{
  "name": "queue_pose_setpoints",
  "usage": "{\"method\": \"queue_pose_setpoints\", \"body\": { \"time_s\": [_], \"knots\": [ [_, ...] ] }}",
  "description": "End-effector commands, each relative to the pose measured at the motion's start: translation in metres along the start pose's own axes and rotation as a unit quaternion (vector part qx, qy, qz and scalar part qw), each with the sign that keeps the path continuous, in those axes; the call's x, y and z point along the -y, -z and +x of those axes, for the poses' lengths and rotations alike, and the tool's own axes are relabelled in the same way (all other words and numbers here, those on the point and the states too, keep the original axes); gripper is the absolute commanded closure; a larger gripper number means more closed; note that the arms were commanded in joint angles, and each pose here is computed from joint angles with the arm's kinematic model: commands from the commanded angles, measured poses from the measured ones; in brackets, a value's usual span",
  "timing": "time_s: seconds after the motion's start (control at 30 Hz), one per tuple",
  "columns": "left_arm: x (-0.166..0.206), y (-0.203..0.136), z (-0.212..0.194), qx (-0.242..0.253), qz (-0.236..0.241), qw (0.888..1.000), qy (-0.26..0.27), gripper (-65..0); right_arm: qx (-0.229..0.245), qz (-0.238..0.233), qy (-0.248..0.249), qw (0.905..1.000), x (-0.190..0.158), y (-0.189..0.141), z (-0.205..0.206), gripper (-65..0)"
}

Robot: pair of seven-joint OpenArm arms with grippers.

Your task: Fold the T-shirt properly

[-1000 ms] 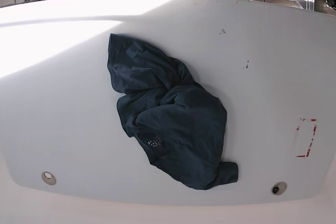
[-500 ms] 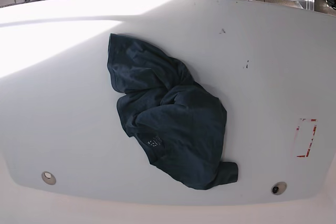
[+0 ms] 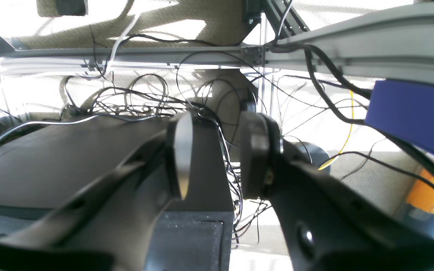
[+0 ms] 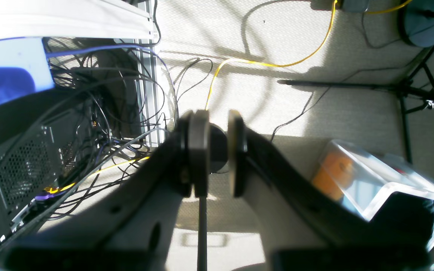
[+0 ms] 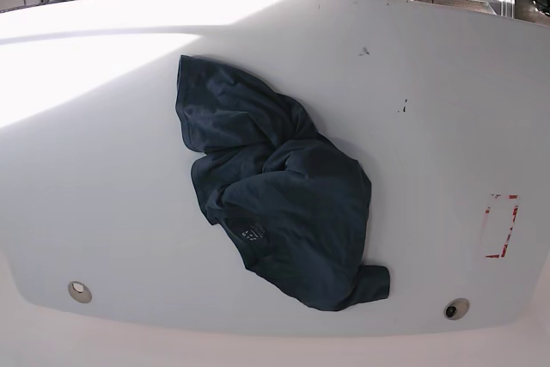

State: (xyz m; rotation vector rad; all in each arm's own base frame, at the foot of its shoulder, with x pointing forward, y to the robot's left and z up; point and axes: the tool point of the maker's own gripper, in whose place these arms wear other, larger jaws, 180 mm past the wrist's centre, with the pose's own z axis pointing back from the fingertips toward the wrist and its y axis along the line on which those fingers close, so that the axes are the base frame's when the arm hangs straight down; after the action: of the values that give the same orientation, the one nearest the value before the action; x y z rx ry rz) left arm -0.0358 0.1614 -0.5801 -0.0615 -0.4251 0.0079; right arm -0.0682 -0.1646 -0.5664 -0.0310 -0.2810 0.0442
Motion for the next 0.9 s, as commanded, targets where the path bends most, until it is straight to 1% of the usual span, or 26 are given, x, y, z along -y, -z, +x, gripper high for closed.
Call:
{"method": "queue_pose_setpoints", "body": {
  "time_s": [0.0, 0.33, 0.4, 0.73, 0.87],
  "knots": [
    [-0.003, -0.009, 0.005, 0.019, 0.003, 1.000, -0.001, -19.0, 0.016, -0.006, 0.001, 0.9999, 0.005, -0.009, 0.003, -8.1],
    [-0.009, -0.027, 0.016, 0.040, 0.010, 0.999, 0.007, -19.2, 0.044, -0.014, -0.009, 0.9989, 0.010, -0.029, 0.017, -7.9],
    [-0.010, -0.038, 0.017, 0.038, 0.011, 0.999, 0.022, -19.2, 0.055, -0.016, -0.016, 0.9982, 0.010, -0.039, 0.025, -7.6],
    [-0.014, -0.058, 0.033, 0.063, 0.012, 0.997, 0.040, -19.1, 0.074, -0.019, -0.024, 0.9968, 0.011, -0.059, 0.034, -7.5],
    [-0.012, -0.071, 0.041, 0.077, 0.010, 0.996, 0.046, -19.3, 0.076, -0.021, -0.025, 0.9966, 0.010, -0.071, 0.033, -7.9]
  ]
}}
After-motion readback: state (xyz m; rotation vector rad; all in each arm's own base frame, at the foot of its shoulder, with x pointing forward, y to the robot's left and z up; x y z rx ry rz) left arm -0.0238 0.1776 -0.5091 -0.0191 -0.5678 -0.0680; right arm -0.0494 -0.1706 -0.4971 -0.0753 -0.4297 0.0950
